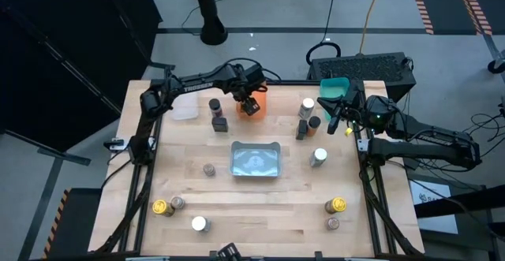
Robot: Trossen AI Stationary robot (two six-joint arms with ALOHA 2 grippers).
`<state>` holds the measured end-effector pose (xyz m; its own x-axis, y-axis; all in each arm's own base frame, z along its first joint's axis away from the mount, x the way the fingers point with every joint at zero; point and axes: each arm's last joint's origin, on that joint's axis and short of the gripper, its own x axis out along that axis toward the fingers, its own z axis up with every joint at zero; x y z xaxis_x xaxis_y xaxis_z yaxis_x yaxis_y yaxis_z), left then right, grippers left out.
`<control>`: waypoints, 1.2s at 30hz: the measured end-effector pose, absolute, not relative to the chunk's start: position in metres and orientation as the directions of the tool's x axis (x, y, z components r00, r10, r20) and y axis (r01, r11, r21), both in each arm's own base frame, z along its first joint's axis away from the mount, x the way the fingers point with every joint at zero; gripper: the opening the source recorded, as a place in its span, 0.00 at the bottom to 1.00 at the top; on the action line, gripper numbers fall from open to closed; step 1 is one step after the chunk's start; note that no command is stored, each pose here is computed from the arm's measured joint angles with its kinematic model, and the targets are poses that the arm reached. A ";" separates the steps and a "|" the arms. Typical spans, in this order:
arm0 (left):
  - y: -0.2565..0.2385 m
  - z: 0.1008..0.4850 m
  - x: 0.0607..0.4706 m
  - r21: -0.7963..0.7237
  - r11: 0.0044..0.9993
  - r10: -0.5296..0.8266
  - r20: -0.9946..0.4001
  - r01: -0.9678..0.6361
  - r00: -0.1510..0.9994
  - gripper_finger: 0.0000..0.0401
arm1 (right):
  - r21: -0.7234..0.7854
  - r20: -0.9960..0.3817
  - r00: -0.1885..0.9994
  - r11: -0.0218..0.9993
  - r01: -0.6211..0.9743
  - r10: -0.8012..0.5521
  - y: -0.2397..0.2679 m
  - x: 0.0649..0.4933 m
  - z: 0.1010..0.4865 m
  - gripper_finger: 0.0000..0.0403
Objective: Sort spices by type
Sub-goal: Put the top yellow seasoning bottle into the orange bin, then put the right black seasoning bottle into the green bin
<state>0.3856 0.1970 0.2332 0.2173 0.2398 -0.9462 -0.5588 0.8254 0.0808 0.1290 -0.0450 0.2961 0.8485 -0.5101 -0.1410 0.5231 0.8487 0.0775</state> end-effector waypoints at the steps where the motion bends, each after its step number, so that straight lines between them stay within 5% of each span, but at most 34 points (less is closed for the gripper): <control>1: 0.197 0.233 0.385 0.082 0.826 0.239 -0.947 -0.558 0.214 0.64 | 0.077 -0.141 0.848 0.849 0.523 -0.510 -0.045 0.129 0.296 0.00; 27: 0.194 0.239 0.382 0.080 0.835 0.226 -0.952 -0.545 0.207 0.69 | 0.078 -0.141 0.848 0.849 0.523 -0.510 -0.045 0.129 0.296 0.00; 36: 0.194 0.268 0.382 0.084 0.844 0.238 -0.944 -0.530 0.229 0.69 | 0.077 -0.140 0.848 0.849 0.523 -0.510 -0.045 0.129 0.296 0.00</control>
